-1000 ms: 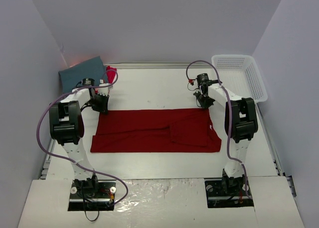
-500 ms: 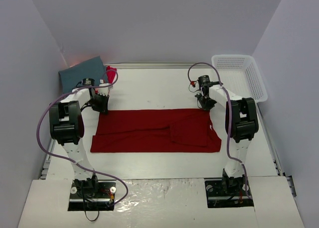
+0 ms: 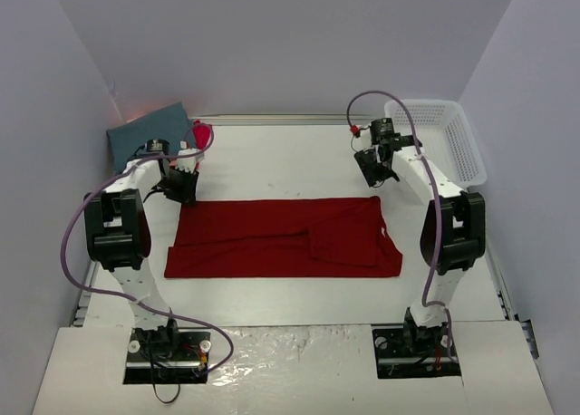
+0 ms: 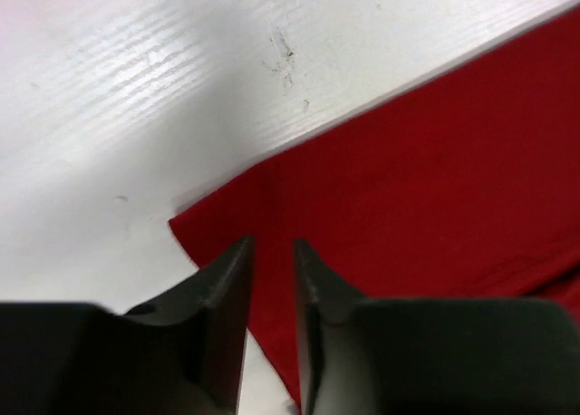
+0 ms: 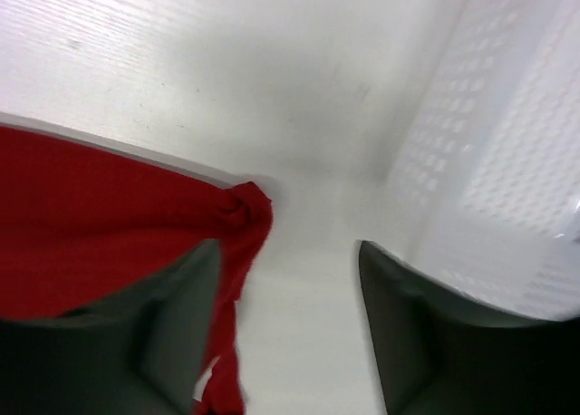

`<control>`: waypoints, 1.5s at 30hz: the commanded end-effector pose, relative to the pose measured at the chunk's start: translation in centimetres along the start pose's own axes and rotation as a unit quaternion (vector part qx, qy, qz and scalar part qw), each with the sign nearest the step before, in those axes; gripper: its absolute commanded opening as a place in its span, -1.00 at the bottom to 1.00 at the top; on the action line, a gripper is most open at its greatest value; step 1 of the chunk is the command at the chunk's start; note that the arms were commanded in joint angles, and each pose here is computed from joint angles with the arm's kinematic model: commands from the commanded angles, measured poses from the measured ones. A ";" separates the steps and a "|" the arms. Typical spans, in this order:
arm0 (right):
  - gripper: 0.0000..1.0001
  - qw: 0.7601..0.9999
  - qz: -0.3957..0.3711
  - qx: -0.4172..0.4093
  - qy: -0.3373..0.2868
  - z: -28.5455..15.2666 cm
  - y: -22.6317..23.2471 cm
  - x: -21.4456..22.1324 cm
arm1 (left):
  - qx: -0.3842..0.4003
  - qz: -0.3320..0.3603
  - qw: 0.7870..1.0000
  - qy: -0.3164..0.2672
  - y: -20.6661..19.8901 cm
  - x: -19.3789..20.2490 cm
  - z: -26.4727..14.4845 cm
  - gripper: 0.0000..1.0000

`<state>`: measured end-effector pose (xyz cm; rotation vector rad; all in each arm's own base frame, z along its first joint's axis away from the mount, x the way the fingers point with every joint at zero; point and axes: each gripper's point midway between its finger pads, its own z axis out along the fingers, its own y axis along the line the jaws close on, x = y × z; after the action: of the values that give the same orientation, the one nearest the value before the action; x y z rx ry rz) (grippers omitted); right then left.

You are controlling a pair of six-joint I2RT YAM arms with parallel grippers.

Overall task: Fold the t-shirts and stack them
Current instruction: Rotate the tshirt 90 degrees

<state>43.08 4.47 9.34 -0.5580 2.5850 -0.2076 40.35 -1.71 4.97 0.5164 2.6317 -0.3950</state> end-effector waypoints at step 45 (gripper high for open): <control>-1.00 0.940 -0.141 -0.275 0.143 -4.0 12.5 14.3 | -0.087 0.046 0.984 -0.151 -7.1 4.2 -17.4 0.91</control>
<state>26.35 9.59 3.63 -1.1218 2.8027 0.3496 27.58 -0.75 19.18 0.4711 2.3258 -0.1854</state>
